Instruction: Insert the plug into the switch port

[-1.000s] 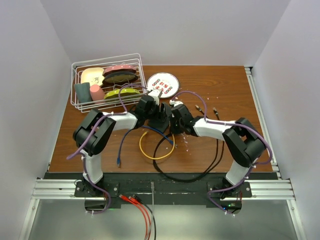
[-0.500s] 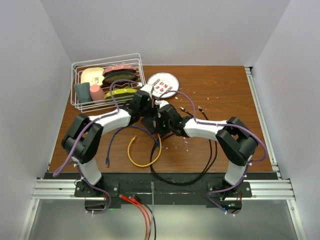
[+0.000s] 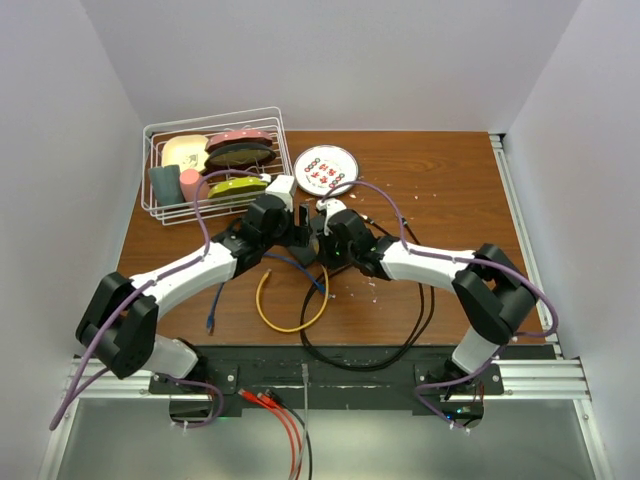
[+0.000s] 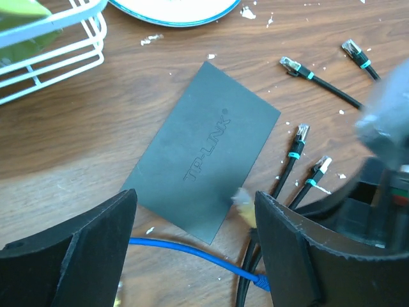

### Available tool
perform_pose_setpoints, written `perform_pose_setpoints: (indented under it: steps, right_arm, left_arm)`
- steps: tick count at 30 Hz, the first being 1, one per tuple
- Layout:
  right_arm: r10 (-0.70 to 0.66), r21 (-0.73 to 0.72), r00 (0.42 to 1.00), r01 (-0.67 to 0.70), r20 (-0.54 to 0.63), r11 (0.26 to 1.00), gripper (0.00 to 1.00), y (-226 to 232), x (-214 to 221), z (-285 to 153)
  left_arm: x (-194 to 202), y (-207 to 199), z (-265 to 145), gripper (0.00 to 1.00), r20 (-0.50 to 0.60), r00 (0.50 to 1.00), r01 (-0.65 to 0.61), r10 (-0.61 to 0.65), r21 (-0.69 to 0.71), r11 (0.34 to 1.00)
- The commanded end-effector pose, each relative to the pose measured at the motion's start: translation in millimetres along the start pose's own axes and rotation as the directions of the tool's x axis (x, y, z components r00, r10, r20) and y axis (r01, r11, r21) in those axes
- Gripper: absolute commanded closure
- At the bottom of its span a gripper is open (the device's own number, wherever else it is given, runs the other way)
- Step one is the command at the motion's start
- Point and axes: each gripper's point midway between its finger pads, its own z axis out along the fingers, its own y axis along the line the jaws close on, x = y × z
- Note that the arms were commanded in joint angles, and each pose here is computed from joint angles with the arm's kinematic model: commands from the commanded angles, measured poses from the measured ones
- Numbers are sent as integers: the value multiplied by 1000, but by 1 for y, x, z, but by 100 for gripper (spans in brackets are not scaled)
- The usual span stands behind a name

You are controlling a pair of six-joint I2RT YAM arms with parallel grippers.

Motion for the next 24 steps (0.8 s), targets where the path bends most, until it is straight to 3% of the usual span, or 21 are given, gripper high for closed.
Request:
perform_pose_setpoints:
  steps: [1,16,24]
  right_arm:
    - [-69,33,998,69,5,997,100,-10,3,-19]
    - [-127,35,992,127,-3,991,100,-17,14,-21]
    - [-82,-62,988,90,129,994,100,5,-11,-42]
  left_arm:
    - [-2,-5,1,21,47,998,45,-47,47,998]
    - [10,-23,3,30,30,996,71,-80,231,970]
    - [5,-59,-1,39,17,994,86,-104,438,895]
